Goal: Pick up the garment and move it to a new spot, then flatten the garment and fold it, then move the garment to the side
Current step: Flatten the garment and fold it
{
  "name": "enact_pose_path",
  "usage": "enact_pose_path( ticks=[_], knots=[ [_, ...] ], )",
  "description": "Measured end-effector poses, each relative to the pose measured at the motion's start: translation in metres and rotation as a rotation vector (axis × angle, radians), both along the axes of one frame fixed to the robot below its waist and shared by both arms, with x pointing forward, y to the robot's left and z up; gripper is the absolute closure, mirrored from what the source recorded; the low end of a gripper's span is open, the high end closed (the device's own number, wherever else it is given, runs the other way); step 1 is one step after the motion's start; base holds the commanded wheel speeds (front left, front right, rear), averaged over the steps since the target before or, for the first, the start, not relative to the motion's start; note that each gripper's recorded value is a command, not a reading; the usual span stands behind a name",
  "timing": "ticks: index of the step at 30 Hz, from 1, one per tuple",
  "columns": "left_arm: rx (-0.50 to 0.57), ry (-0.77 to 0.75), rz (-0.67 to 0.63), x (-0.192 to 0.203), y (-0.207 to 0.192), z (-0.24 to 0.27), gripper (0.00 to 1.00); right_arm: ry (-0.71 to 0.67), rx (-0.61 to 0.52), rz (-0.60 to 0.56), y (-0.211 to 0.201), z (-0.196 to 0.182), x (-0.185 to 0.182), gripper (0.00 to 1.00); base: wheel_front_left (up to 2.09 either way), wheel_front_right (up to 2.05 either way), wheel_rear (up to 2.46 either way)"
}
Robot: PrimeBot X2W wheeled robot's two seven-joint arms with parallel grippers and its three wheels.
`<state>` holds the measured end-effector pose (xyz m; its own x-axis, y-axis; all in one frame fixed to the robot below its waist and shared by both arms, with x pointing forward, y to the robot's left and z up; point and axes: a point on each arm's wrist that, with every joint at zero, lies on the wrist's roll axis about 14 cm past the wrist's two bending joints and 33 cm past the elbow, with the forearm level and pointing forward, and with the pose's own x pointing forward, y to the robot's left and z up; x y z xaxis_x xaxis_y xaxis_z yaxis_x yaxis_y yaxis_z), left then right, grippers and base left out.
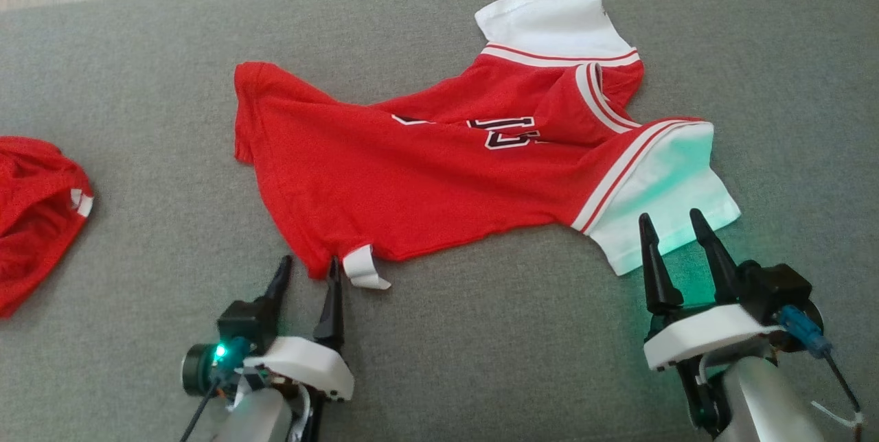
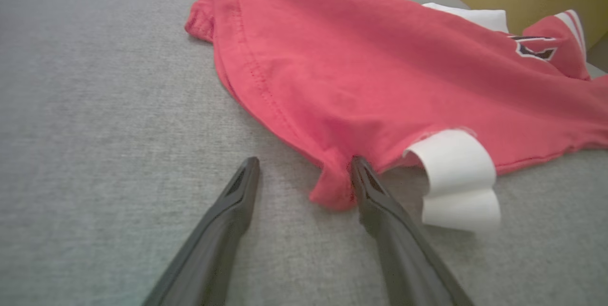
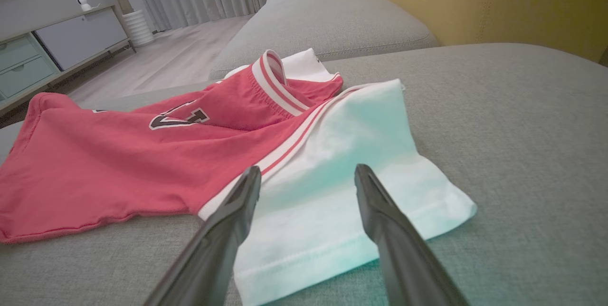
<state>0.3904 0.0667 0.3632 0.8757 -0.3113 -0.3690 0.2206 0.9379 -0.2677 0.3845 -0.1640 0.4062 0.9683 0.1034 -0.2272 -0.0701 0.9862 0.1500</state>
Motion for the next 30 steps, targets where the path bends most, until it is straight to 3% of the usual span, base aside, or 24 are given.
enact_pose_path(
  ticks=[2, 3, 10, 19, 30],
  knots=[
    [0.001, 0.01, -0.024, -0.004, -0.006, -0.003, 0.54, -0.002, 0.0, -0.001, 0.0, 0.0, 0.001, 0.0, 0.0, 0.0, 0.0],
    [0.001, 0.012, -0.028, -0.003, -0.007, -0.003, 0.98, -0.004, 0.0, -0.001, 0.0, 0.001, 0.001, 0.0, 0.0, 0.0, 0.0],
    [0.024, -0.008, 0.039, 0.003, 0.005, 0.005, 1.0, -0.023, 0.0, -0.02, -0.006, 0.007, 0.006, 0.0, 0.0, 0.0, 0.0],
    [0.066, -0.09, 0.243, -0.004, 0.068, 0.027, 1.0, 0.019, -0.01, -0.073, -0.024, -0.005, 0.007, 0.0, 0.0, 0.0, 0.0],
    [0.076, -0.073, 0.236, -0.013, 0.077, 0.019, 1.0, 0.166, -0.05, -0.039, -0.018, -0.047, -0.001, 0.0, 0.0, 0.0, 0.0]
  ],
)
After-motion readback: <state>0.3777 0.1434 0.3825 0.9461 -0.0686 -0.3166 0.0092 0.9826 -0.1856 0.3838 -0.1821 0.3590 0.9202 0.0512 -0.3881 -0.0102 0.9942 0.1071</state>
